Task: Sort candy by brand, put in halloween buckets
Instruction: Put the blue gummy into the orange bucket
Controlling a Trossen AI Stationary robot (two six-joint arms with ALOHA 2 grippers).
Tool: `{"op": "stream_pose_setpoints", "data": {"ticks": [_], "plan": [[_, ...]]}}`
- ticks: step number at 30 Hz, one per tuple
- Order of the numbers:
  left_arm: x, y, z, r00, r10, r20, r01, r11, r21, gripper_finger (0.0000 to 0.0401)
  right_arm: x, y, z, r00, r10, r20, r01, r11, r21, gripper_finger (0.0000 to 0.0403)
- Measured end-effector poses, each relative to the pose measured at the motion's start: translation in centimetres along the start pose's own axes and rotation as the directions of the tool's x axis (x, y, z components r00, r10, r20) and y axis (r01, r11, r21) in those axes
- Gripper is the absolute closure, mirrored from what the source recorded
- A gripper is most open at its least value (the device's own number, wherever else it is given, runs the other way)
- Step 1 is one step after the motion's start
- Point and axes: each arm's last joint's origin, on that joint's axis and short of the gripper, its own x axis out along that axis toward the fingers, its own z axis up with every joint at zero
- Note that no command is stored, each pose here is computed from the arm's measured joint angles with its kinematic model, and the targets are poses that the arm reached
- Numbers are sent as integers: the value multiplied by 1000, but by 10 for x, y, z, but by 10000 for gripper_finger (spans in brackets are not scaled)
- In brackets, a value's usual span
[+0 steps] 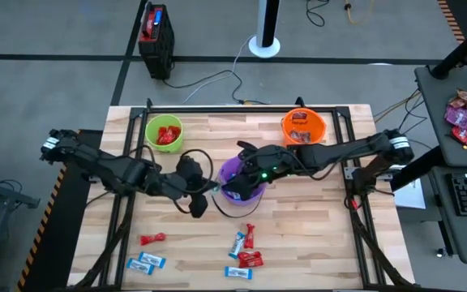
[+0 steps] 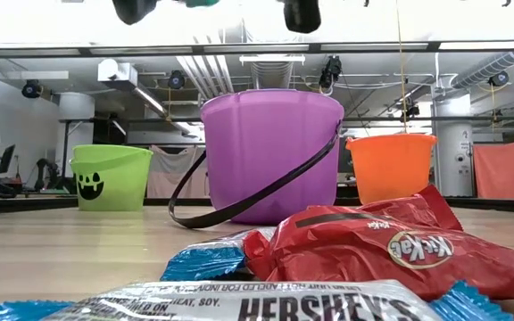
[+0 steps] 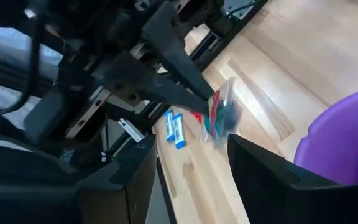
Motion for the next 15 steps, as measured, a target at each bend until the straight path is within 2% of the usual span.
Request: {"op": "stream_pose_setpoints", "data": {"ticks": [8, 15], "plan": [[7, -9, 6, 999, 25, -23, -23, 996, 83, 401, 11, -4, 7, 1000, -27, 10, 28, 1000, -14, 230], [4, -9, 9, 1000, 8, -7, -8, 996, 84, 401, 9, -6, 7, 998, -58, 21, 59, 997, -45, 324]]}}
